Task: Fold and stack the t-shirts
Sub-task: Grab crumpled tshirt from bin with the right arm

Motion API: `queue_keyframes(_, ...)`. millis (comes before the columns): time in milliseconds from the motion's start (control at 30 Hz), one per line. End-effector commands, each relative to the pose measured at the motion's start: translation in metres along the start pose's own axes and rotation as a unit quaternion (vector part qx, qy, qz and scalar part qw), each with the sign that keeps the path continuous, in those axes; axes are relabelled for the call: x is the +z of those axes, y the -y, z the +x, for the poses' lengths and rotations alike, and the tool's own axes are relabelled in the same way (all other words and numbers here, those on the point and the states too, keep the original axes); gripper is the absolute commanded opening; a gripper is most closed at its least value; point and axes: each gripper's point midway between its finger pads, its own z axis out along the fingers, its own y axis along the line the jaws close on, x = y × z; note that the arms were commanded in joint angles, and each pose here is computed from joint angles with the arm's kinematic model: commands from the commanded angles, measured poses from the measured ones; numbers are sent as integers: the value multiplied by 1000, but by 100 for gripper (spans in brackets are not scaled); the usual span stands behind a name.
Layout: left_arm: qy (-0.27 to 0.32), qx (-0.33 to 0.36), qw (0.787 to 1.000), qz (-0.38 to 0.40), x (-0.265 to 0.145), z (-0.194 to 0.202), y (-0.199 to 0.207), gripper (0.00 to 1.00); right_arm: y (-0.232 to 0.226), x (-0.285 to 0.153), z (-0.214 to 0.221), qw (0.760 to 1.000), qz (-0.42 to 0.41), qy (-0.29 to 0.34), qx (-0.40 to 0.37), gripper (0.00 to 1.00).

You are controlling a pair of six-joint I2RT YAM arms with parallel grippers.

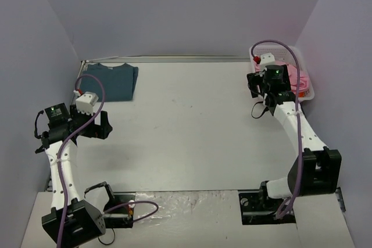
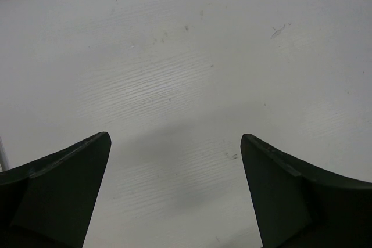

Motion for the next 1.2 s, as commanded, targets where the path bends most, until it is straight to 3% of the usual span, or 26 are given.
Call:
queue_keyframes(0, 21, 18, 1000, -1, -8, -18, 0, 94, 36, 21, -43, 997, 75, 29, 5, 100)
queue_keyframes(233, 21, 20, 1000, -10, -10, -17, -2, 94, 45, 82, -42, 992, 123, -23, -3, 100)
queue_keyframes(400, 22, 21, 1000, -5, -9, -17, -1, 94, 41, 122, -33, 992, 114, -55, 4, 100)
queue_keyframes(667, 15, 12, 1000, 1, -5, -17, -3, 94, 35, 163, 27, 988, 60, -139, 34, 98)
queue_keyframes(767, 12, 7, 1000, 2, -3, -17, -3, 94, 28, 168, 43, 986, 46, -160, 32, 86)
queue_keyframes(867, 12, 7, 1000, 3, -3, -17, -3, 94, 26, 170, 50, 985, 39, -167, 34, 65)
queue_keyframes(900, 13, 7, 1000, 2, -3, -17, -4, 94, 26, 170, 51, 985, 36, -167, 36, 40)
queue_keyframes(967, 13, 6, 1000, 1, -3, -17, -4, 94, 26, 168, 48, 985, 35, -163, 40, 23)
queue_keyframes(1000, 13, 7, 1000, 1, -3, -17, -4, 94, 26, 166, 44, 986, 33, -158, 43, 3)
queue_keyframes(1167, 15, 7, 1000, -1, -4, -17, -3, 94, 30, 154, 28, 988, 38, -140, 53, 0)
